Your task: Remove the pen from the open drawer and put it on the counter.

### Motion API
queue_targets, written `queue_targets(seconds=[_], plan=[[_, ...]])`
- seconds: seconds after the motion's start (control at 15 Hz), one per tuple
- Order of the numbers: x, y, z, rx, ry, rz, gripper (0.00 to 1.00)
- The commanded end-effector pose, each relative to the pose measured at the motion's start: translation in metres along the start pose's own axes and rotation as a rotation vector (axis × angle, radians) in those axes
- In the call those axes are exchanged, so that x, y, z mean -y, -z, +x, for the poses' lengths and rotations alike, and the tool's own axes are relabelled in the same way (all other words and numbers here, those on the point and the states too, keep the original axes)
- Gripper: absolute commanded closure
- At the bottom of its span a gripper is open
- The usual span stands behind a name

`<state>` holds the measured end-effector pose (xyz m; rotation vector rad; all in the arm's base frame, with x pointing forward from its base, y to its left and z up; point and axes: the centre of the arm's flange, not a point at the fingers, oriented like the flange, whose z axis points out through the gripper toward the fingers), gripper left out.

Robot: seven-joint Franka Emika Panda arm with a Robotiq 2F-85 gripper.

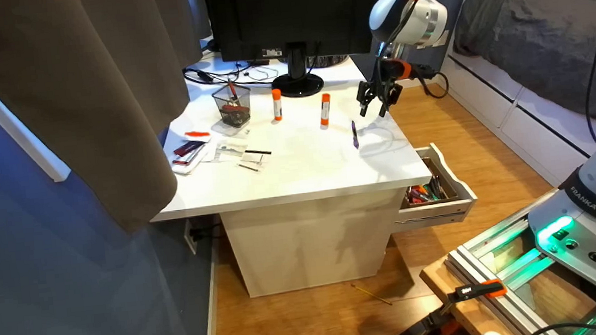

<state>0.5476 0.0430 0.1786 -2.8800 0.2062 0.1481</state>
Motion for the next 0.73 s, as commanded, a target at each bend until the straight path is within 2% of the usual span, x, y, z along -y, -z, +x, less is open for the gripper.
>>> queue_targets(seconds=[0.0, 0.27, 0.4, 0.47, 0.67], plan=[[-0.025, 0.047, -0.060, -0.051, 0.180, -0.063, 0.00], [-0.051, 0.074, -0.109, -0.102, 0.353, -0.145, 0.00], [-0.063, 0.086, -0.127, -0.111, 0.427, -0.135, 0.00], [-0.050, 0.066, -0.090, -0.081, 0.350, -0.129, 0.00], [-0.058, 0.078, -0.111, -0.091, 0.401, -0.137, 0.00]])
